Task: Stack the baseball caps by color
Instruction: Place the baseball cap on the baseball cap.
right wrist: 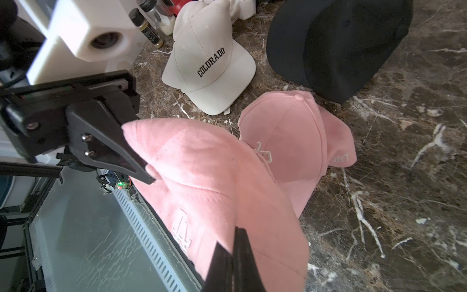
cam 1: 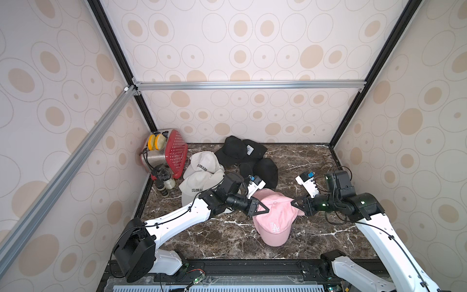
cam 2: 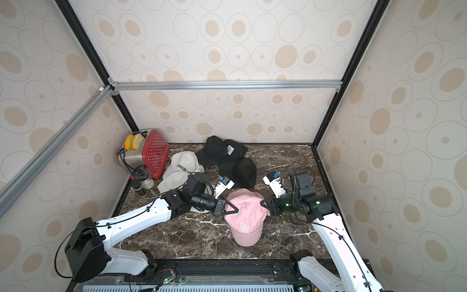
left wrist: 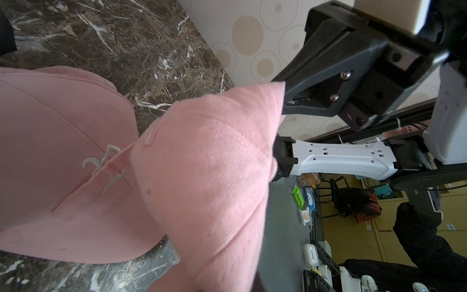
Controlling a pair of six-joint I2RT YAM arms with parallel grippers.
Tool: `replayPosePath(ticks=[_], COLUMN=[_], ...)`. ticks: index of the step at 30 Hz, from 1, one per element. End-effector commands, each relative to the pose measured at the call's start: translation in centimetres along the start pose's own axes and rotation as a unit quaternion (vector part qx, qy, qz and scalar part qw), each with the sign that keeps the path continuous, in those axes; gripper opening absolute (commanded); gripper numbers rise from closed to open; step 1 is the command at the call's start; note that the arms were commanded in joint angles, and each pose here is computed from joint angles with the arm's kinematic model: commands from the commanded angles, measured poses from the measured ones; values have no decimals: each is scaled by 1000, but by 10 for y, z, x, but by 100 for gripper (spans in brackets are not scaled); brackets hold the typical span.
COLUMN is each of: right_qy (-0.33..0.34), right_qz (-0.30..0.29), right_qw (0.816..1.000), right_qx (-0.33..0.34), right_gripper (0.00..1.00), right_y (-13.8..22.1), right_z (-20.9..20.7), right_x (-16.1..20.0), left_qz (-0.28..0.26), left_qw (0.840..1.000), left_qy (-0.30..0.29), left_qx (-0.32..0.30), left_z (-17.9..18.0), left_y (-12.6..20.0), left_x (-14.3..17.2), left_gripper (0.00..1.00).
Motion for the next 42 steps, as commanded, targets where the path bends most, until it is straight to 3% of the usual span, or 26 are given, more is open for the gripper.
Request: replayPosePath(ticks=[1,22,25,27,29,35,38,42], right_qy=[-25,-46,-50,-53,-56,-64,-66,-66], right_qz=[7,40,34,35,40,30,19,17], right_qw=[995,992,993,992,989,985,984,978], right_qx=[94,107,103,111,133,156,164,197], right_gripper=[0,8,9,10,10,15,26,38], right_y=[-12,-75,-80,-85,-89,-103,-109,-114], right_z=[-40,-78,-80,-85,-95,-111,-117,-132], right_x=[0,-33,-38,-39,-38,-45,-52,-54], left_qz=[8,25,19,20,27,26,29,38], left_qw=[998,983,980,979,979,975,972,970], left_qy=[37,87,89,86,81,72,68,66], left_qx=[-52,-159,-178,-181,-185,-209,-223,-230], left_z=[23,92,102,107,112,131,141,151], left_y=[-5,-27,-21,-21,-22,-22,-23,-29], left_x=[4,0,-1,-2,-2,-15,-20,-24], left_gripper=[0,0,6,18,23,17,17,35])
Point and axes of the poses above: each gripper's point midway between its finger pads, its own y axis back along the fingers, its own z axis along the line the jaws close on, x = y × z, the point moved 2 cm from there along y, back along the fingers, and after that the axes turned 7 degrees about -y, right-handed, at the moved point
